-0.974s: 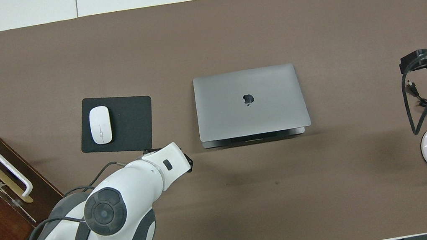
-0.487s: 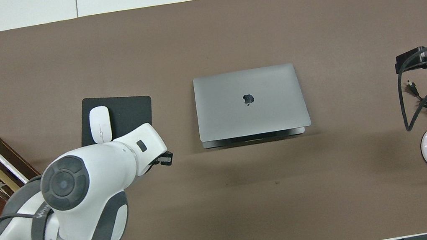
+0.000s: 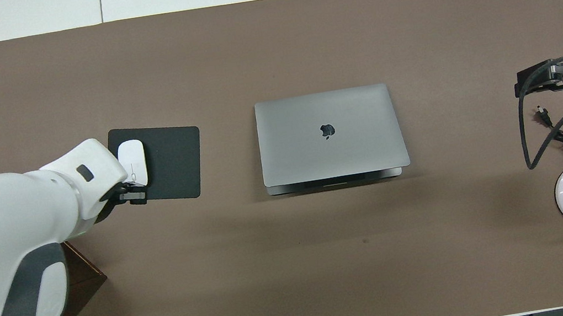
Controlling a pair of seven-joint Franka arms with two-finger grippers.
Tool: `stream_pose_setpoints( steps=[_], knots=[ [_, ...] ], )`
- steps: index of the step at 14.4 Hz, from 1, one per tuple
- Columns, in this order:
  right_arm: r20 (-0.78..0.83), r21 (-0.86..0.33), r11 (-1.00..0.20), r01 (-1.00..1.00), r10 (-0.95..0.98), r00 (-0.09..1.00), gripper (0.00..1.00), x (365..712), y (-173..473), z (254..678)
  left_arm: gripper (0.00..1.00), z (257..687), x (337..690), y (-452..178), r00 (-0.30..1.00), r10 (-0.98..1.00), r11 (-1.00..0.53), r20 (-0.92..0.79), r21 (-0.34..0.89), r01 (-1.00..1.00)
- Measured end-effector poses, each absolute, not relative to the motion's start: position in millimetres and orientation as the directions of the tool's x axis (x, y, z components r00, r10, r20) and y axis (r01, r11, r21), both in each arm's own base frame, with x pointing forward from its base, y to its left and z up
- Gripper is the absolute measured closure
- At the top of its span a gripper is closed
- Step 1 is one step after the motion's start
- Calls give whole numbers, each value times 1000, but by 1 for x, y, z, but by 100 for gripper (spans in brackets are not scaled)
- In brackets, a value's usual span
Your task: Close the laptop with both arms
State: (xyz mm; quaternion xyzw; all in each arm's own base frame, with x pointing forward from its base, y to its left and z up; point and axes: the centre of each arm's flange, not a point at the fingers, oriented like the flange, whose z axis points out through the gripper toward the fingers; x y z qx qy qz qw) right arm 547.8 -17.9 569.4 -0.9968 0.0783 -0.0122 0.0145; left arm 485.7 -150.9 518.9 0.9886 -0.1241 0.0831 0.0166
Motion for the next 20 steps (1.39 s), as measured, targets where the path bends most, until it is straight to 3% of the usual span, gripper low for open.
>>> stream_pose_setpoints(
  steps=[3, 4, 12, 13, 20],
  knots=[
    [18, -30, -987, -159, -160, 987, 0, 547, -20, 569, 99, 539, 498, -111, 965, -205, -978, 163, -1, -208],
    [17, -30, -987, -160, -160, 987, 0, 547, -20, 568, 93, 542, 501, -98, 967, -195, -980, 161, -4, -197],
    [5, -28, -987, -160, -160, 987, 0, 541, -20, 563, 6, 563, 512, -33, 979, -85, -996, 184, -7, -85],
    [5, -28, -987, -160, -160, 987, 0, 541, -20, 563, 0, 567, 513, -31, 978, -81, -997, 191, -8, -81],
    [5, -28, -987, -159, -160, 987, 0, 541, -20, 563, 0, 620, 531, -14, 991, -47, -999, 129, -5, -46]
  ],
)
